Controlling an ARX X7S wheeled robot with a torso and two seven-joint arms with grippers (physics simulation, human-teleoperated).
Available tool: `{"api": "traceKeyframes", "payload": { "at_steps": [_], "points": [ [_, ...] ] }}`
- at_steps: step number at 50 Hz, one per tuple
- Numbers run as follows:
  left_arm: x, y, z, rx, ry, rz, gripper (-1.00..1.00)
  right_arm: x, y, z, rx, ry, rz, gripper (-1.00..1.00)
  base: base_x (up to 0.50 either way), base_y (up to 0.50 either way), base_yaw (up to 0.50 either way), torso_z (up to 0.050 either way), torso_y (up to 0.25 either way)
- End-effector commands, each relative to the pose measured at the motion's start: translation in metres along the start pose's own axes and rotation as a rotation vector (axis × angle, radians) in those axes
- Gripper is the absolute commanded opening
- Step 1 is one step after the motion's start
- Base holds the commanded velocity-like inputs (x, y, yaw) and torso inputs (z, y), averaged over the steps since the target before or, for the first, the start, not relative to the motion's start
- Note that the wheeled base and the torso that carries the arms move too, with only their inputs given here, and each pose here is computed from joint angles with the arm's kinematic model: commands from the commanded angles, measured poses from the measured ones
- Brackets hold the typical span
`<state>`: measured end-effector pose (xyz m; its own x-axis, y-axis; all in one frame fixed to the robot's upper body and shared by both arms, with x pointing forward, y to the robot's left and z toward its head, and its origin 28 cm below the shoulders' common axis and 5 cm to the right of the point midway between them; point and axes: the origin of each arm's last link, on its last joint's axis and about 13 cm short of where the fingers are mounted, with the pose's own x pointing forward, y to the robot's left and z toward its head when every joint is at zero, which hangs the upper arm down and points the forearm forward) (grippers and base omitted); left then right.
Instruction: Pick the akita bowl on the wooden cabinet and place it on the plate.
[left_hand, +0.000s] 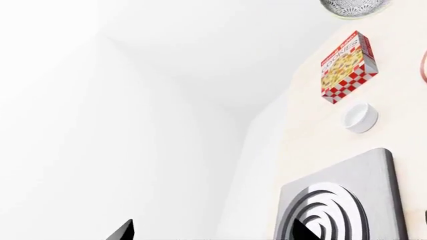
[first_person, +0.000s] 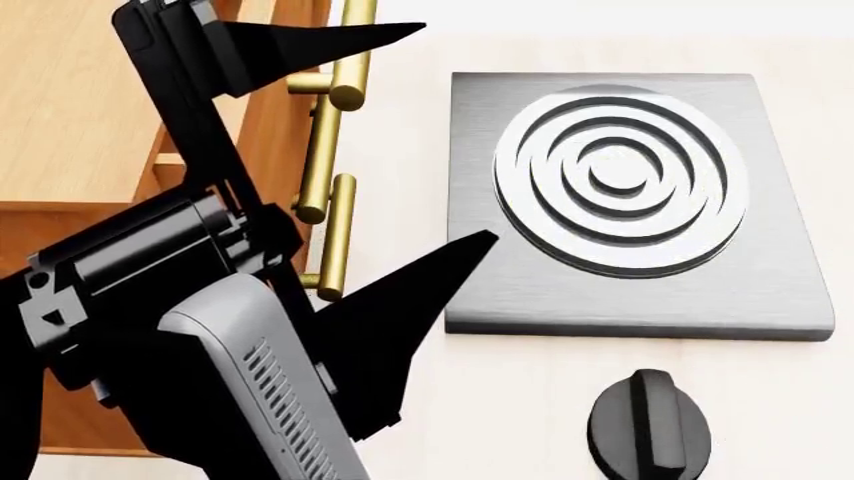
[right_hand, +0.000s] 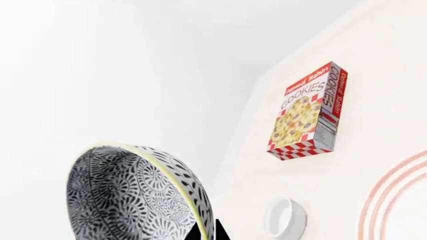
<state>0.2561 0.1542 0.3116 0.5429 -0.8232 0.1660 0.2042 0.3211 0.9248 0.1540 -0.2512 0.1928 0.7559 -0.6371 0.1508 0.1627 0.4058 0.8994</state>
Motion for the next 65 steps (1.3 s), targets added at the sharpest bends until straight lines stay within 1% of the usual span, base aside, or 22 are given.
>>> {"api": "traceKeyframes", "payload": {
  "at_steps": [1, 15, 17, 21, 26, 29, 35, 40, 47, 54, 59, 65],
  "points": [
    [-0.001, -0.001, -0.002, -0.004, 0.005, 0.002, 1.0, 0.003, 0.003, -0.003, -0.028, 0.084, -0.001, -1.0, 0.0, 0.0, 0.0, 0.0, 0.0],
    [-0.001, -0.001, -0.002, -0.006, 0.006, 0.006, 1.0, 0.002, -0.002, -0.002, 0.004, 0.06, -0.056, -1.0, 0.0, 0.0, 0.0, 0.0, 0.0],
    [-0.001, -0.002, -0.002, -0.004, 0.005, 0.005, 1.0, 0.002, -0.003, -0.002, 0.024, 0.056, -0.072, -1.0, 0.0, 0.0, 0.0, 0.0, 0.005],
    [-0.001, -0.001, -0.002, -0.005, 0.006, 0.006, 1.0, 0.002, -0.003, -0.002, 0.034, 0.05, -0.089, -1.0, 0.0, 0.0, 0.0, 0.0, 0.0],
    [0.0, 0.0, -0.002, -0.005, 0.005, 0.007, 1.0, 0.002, -0.007, -0.005, 0.057, 0.058, -0.131, -1.0, 0.0, 0.0, 0.0, 0.0, 0.0],
    [-0.001, -0.001, -0.001, -0.004, 0.003, 0.003, 1.0, 0.002, -0.008, -0.004, 0.07, 0.058, -0.132, -1.0, 0.0, 0.0, 0.0, 0.0, 0.0],
    [-0.001, -0.001, -0.002, -0.006, 0.004, 0.006, 1.0, 0.001, -0.008, -0.003, 0.072, 0.058, -0.14, -1.0, 0.0, 0.0, 0.0, 0.0, 0.0],
    [-0.002, -0.002, -0.004, -0.009, 0.009, 0.007, 1.0, 0.002, -0.015, -0.006, 0.075, 0.063, -0.163, -1.0, 0.0, 0.0, 0.0, 0.0, 0.0],
    [-0.001, -0.003, -0.005, -0.013, 0.009, 0.005, 1.0, 0.004, -0.016, -0.006, 0.061, 0.064, -0.173, -1.0, 0.0, 0.0, 0.0, 0.001, 0.0],
    [0.0, -0.004, -0.005, -0.013, 0.007, 0.004, 1.0, 0.007, -0.029, -0.009, 0.067, 0.063, -0.216, -1.0, 0.0, 0.0, 0.0, 0.0, 0.001],
    [0.0, -0.005, -0.005, -0.014, 0.007, 0.003, 1.0, 0.008, -0.032, -0.007, 0.075, 0.041, -0.229, -1.0, 0.0, 0.0, 0.0, 0.0, 0.0],
    [0.001, -0.007, -0.007, -0.017, 0.006, 0.0, 1.0, 0.008, -0.04, -0.006, 0.077, 0.027, -0.256, -1.0, 0.0, 0.0, 0.0, 0.0, 0.0]
  ]
}}
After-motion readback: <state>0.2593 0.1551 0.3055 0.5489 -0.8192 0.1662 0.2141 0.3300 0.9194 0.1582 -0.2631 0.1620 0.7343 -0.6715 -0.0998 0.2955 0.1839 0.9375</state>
